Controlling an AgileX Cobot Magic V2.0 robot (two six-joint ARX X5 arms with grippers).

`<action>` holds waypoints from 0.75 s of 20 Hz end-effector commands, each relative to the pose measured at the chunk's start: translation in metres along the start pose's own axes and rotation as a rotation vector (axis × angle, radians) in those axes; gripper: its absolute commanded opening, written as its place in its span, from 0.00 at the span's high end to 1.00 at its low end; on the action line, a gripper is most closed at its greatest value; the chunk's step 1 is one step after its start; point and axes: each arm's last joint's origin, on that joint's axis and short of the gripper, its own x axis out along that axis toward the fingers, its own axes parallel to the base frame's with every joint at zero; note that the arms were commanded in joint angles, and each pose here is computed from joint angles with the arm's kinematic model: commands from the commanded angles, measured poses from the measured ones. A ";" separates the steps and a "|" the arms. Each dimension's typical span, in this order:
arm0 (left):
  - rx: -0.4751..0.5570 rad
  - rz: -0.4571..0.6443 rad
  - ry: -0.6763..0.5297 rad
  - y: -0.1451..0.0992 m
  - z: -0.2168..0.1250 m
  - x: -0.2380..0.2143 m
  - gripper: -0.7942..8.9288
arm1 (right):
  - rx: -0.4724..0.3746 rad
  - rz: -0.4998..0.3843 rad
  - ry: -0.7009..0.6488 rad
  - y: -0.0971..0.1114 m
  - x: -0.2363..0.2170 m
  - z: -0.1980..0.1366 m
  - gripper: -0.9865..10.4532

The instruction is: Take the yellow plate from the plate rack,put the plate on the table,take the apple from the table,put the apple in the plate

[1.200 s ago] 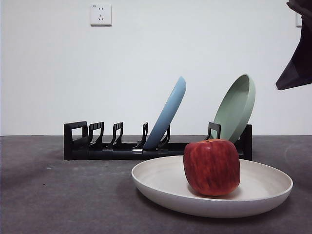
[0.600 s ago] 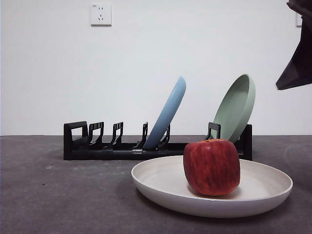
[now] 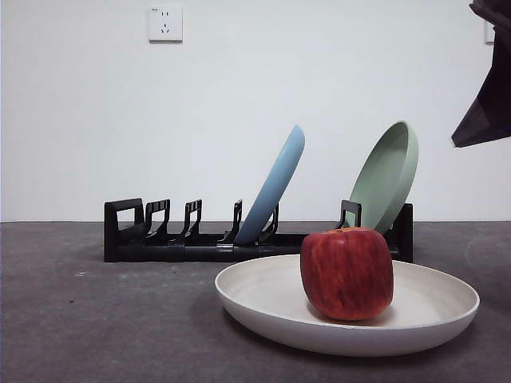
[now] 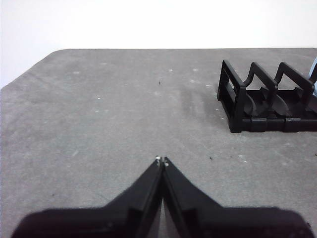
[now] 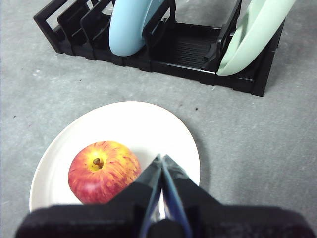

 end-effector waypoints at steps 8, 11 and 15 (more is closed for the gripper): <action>-0.007 0.000 0.009 0.000 -0.004 0.001 0.92 | 0.008 -0.001 -0.002 0.000 0.000 -0.001 0.91; -0.007 0.000 0.009 0.000 -0.004 0.001 0.92 | 0.009 -0.001 -0.002 0.000 0.000 -0.001 0.91; -0.007 0.000 0.009 0.000 -0.004 0.001 0.92 | 0.003 -0.004 -0.009 0.000 -0.003 -0.001 0.91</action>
